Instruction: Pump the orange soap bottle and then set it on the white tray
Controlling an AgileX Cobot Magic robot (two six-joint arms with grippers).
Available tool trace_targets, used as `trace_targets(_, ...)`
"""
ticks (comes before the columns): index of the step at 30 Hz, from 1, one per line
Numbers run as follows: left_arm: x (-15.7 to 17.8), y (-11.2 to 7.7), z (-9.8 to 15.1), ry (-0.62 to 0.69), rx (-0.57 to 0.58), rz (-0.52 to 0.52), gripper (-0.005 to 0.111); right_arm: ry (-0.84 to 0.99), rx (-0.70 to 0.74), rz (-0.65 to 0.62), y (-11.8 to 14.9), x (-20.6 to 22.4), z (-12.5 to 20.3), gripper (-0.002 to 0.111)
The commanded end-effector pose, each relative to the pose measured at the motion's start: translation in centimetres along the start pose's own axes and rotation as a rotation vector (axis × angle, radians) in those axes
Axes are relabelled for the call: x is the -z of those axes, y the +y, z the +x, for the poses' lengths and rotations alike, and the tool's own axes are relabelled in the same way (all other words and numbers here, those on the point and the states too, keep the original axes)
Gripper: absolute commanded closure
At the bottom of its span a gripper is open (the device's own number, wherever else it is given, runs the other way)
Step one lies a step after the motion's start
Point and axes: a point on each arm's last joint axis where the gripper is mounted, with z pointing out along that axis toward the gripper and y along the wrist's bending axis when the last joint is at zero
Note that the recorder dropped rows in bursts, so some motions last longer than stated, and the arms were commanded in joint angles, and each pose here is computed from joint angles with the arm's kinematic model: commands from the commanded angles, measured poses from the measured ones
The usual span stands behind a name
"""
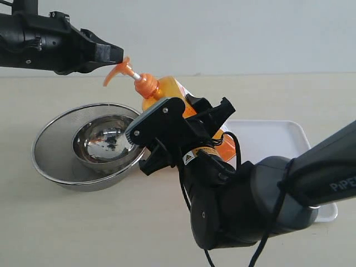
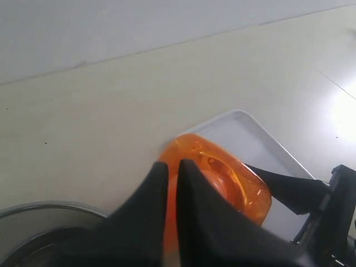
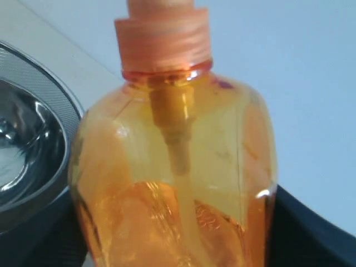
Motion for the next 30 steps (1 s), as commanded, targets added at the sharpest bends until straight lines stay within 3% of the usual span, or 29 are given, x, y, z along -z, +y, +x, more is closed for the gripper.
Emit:
trace_targets(1,-1.4,-0.5,2.3,0.119,-0.050,0.074,0.102,-0.078,-0.011,-0.114,1.6,0.4,-1.3,0.097)
trace_targets(15,-0.7,-0.7,1.7,0.087,-0.069,0.052,0.102,-0.078,-0.025,-0.114,1.6,0.4,-1.3,0.097)
trace_targets(24,4.3,-2.8,-1.3,-0.084,-0.147,-0.015,0.102,-0.084,-0.050,-0.104,1.5,0.4,-1.3,0.097)
trace_targets(30,8.3,-3.3,-0.5,-0.193,-0.153,-0.183,0.102,-0.084,-0.095,-0.076,0.9,0.6,-1.8,0.097)
